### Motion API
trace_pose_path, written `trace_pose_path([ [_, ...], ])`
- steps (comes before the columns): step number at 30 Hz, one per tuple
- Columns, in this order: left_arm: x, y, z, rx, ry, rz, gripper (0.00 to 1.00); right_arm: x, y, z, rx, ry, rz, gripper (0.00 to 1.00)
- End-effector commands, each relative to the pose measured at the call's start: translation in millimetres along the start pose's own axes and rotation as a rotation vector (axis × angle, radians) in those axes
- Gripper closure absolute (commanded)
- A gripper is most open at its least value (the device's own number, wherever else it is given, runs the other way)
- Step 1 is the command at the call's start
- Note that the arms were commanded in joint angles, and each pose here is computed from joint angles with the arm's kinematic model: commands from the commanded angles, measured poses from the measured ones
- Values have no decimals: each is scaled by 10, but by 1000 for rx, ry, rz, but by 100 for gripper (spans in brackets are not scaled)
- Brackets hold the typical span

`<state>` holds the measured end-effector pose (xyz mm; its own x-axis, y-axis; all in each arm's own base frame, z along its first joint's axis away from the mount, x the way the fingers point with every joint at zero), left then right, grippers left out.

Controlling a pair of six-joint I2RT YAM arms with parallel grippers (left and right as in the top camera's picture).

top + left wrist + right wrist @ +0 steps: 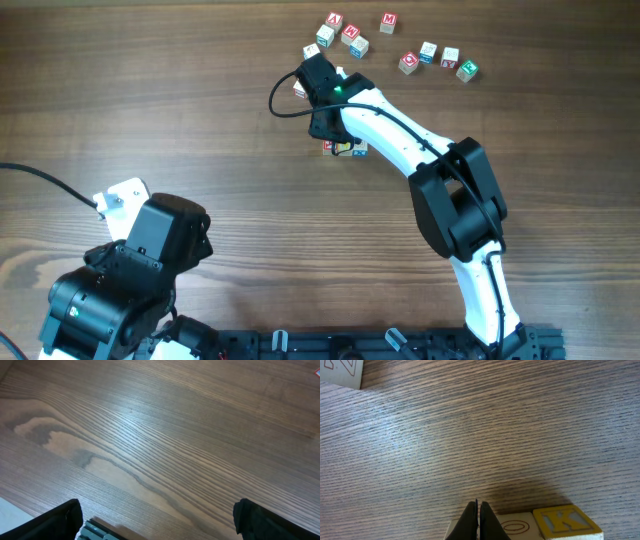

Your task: Form a horizontal line

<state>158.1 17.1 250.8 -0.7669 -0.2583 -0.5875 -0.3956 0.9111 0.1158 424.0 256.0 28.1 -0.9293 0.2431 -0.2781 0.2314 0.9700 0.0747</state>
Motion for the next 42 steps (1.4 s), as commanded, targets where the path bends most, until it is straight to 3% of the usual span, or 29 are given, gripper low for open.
trace_pose_path([
  [1,2,8,2,-2,-2,-19,0,20,-45,97,30,-1,17,95],
  [5,1,8,1,-2,-2,-19,0,-142,58,92,-8,-74,-9,95],
  [7,1,8,1,-2,-2,-19,0,-217,345,56,-144,-92,-117,95],
  [9,1,8,1,-2,-2,-19,0,-64,590,6,-275,-29,-223,95],
  [13,1,8,1,-2,-2,-19,0,211,599,-1,-240,26,-333,95],
  [17,1,8,1,-2,-2,-19,0,407,374,57,-157,113,-332,95],
  [19,1,8,1,-2,-2,-19,0,412,226,100,-78,110,-257,95],
  [29,1,8,1,-2,-2,-19,0,351,174,108,-40,77,-214,95],
  [39,1,8,1,-2,-2,-19,0,256,370,92,-126,34,-257,96],
  [42,1,8,1,-2,-2,-19,0,55,519,-136,-179,-26,-232,96],
])
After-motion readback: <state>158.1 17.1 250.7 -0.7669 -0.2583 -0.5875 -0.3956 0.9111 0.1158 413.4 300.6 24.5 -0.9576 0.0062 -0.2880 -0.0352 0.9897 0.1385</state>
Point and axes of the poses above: each gripper's point midway between its finger pads, its own z axis out along the fingers, its own y axis along the line the jaws close on, x = y × z, the point moved 1 cm from there along -z, back along the fingers, and after that the axes turned 3 degrees about z, right-handed, at the moved point
